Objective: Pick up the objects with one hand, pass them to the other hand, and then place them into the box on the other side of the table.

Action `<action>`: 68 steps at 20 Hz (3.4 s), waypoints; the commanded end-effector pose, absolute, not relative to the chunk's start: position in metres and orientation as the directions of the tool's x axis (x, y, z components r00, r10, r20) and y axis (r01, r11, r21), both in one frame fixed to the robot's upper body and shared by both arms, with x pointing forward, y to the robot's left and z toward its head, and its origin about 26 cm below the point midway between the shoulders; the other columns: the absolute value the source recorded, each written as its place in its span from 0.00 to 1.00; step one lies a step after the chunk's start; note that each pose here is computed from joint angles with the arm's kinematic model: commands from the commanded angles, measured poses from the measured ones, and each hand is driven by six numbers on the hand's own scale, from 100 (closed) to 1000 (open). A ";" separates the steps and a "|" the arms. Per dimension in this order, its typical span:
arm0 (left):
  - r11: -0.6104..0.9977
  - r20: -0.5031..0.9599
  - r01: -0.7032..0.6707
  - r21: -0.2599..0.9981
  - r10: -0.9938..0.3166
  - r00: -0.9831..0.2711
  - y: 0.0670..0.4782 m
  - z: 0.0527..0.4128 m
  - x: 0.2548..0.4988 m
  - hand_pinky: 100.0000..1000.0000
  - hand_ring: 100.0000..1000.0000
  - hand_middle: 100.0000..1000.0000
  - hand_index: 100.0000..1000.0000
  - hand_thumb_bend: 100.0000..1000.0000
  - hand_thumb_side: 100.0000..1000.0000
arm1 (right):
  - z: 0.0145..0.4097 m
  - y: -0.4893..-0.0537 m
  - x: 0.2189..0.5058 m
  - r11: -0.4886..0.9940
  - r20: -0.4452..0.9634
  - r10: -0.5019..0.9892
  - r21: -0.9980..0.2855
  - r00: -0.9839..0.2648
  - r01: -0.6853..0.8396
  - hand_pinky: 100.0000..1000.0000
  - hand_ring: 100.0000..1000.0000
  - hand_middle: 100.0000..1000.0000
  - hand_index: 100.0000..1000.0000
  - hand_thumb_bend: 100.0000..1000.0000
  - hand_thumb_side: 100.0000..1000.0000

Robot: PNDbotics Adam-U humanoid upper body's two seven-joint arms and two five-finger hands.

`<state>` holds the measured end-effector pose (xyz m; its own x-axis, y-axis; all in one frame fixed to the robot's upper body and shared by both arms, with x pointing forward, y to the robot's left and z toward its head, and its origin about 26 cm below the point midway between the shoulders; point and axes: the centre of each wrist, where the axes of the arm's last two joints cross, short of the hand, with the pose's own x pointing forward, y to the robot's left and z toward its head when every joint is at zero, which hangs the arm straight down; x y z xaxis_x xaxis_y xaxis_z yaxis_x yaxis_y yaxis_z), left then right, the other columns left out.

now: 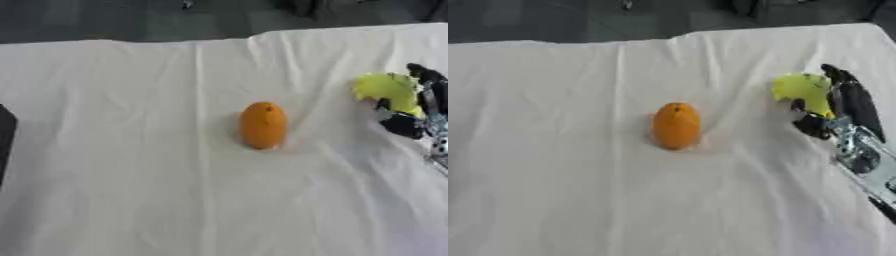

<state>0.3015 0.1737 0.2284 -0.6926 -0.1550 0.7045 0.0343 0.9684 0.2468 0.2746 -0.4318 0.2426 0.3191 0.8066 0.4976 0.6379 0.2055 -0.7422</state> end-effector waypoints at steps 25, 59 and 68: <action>0.970 0.686 0.035 0.239 -0.143 -0.714 0.174 0.234 0.299 0.72 0.65 0.49 0.66 0.00 0.51 | 0.251 -0.422 0.271 -0.063 0.471 0.681 -0.725 0.561 0.686 0.65 0.81 0.59 0.79 0.00 0.00; 0.968 0.688 0.045 0.246 -0.141 -0.712 0.172 0.232 0.298 0.72 0.64 0.48 0.64 0.00 0.51 | 0.247 -0.441 0.274 -0.137 0.543 0.594 -0.659 0.593 0.740 0.56 0.86 0.78 0.92 0.00 0.00; 0.968 0.690 0.042 0.249 -0.147 -0.709 0.172 0.231 0.297 0.72 0.65 0.48 0.64 0.00 0.51 | 0.258 -0.439 0.271 -0.052 0.612 0.565 -0.643 0.553 0.764 0.55 0.87 0.79 0.93 0.00 0.00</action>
